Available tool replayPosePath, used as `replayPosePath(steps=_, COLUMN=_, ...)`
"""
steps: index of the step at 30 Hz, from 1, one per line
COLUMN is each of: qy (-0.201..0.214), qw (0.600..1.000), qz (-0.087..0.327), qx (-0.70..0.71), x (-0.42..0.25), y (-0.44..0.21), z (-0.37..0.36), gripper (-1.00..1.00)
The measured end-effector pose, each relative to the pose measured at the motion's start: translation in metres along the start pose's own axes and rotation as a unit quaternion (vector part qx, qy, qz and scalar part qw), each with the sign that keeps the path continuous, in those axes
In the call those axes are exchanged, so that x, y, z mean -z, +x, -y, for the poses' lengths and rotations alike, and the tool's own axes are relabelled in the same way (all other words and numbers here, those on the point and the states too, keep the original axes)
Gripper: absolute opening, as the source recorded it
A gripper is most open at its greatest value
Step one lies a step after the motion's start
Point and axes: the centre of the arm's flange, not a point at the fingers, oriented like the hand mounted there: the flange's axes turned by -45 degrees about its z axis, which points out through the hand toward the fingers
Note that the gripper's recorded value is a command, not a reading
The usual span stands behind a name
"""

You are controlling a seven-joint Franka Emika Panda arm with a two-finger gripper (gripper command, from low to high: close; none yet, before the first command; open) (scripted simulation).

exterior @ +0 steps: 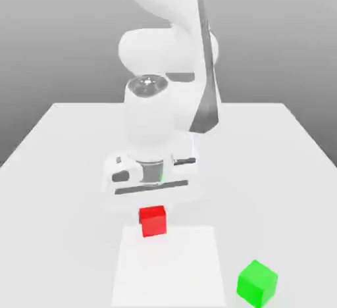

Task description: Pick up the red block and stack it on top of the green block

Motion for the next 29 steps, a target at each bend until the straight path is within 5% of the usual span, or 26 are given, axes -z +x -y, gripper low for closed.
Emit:
replayPosePath(steps=14, qy=0.000, qw=0.980, qz=0.000, qx=0.197, x=0.045, y=0.156, z=0.151, gripper=-1.00)
replayPosePath(steps=18, qy=0.000, qw=0.978, qz=0.000, qx=0.206, x=0.003, y=0.166, z=0.162, gripper=-1.00)
replayPosePath(steps=19, qy=0.000, qw=0.978, qz=0.000, qx=0.207, x=-0.009, y=0.166, z=0.162, gripper=1.00)
replayPosePath(steps=29, qy=0.000, qw=0.978, qz=0.000, qx=0.207, x=0.022, y=0.166, z=0.162, gripper=1.00)
